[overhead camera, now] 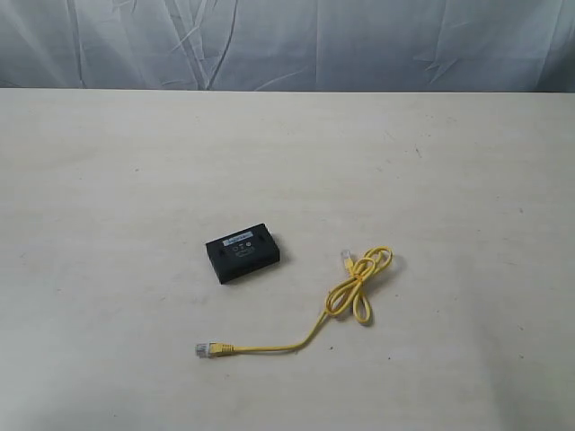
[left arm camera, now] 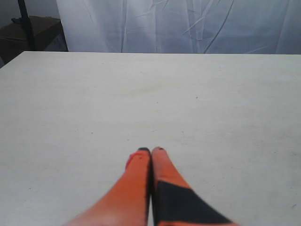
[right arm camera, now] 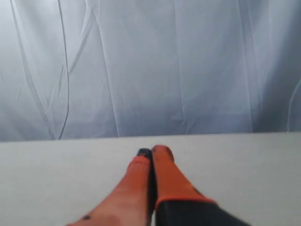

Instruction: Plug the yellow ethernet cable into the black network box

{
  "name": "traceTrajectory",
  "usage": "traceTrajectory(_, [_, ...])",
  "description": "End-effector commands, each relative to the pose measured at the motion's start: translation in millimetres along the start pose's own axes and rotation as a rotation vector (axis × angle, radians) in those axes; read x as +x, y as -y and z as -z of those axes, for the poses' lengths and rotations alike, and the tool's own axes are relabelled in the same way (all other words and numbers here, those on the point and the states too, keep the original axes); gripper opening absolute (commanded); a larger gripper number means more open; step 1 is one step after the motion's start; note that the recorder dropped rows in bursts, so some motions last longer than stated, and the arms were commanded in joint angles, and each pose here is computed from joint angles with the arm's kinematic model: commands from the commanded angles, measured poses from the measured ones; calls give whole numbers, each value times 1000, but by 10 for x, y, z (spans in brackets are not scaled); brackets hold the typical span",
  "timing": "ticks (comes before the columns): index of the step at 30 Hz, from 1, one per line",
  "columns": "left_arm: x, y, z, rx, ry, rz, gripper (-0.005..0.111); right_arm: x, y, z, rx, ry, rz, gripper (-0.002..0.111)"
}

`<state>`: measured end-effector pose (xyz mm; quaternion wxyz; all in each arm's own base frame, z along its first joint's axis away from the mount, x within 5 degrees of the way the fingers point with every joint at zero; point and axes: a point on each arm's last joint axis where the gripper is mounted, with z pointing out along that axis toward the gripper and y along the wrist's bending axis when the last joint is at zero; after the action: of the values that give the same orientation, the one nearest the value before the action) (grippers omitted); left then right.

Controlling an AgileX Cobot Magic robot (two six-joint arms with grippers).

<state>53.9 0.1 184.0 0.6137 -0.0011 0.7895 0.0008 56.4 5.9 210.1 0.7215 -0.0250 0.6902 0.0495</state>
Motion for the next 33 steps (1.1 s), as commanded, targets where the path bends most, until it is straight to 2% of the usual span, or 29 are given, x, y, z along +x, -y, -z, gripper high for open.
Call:
traceTrajectory(1, [-3,-3,-1,-5,16,1,0,-127,-5,13,-6,147,2,0])
traceTrajectory(7, [-3,-3,-1,-5,16,1,0,-209,-7,29,-8,240,5,0])
traceTrajectory(12, [-3,-3,-1,-5,16,1,0,-219,-7,27,-6,171,5,-1])
traceTrajectory(14, [-3,-3,-1,-5,16,1,0,-354,-13,36,-5,93,14,-1])
traceTrajectory(18, [-3,-3,-1,-5,16,1,0,-688,5,-64,26,-174,102,-1])
traceTrajectory(24, [-3,-3,-1,-5,16,1,0,-1122,16,-517,49,-539,106,-1])
traceTrajectory(28, [-3,-3,-1,-5,16,1,0,-999,17,-840,46,-685,105,-1])
traceTrajectory(30, [-3,-3,-1,-5,16,1,0,-881,-19,-982,23,-758,37,-1])
traceTrajectory(31, [-3,-3,-1,-5,15,-4,0,-805,-47,-1060,4,-805,8,-1])
traceTrajectory(33, [-3,-3,-1,-5,15,-4,0,-651,-116,-1196,-73,-893,40,-1])
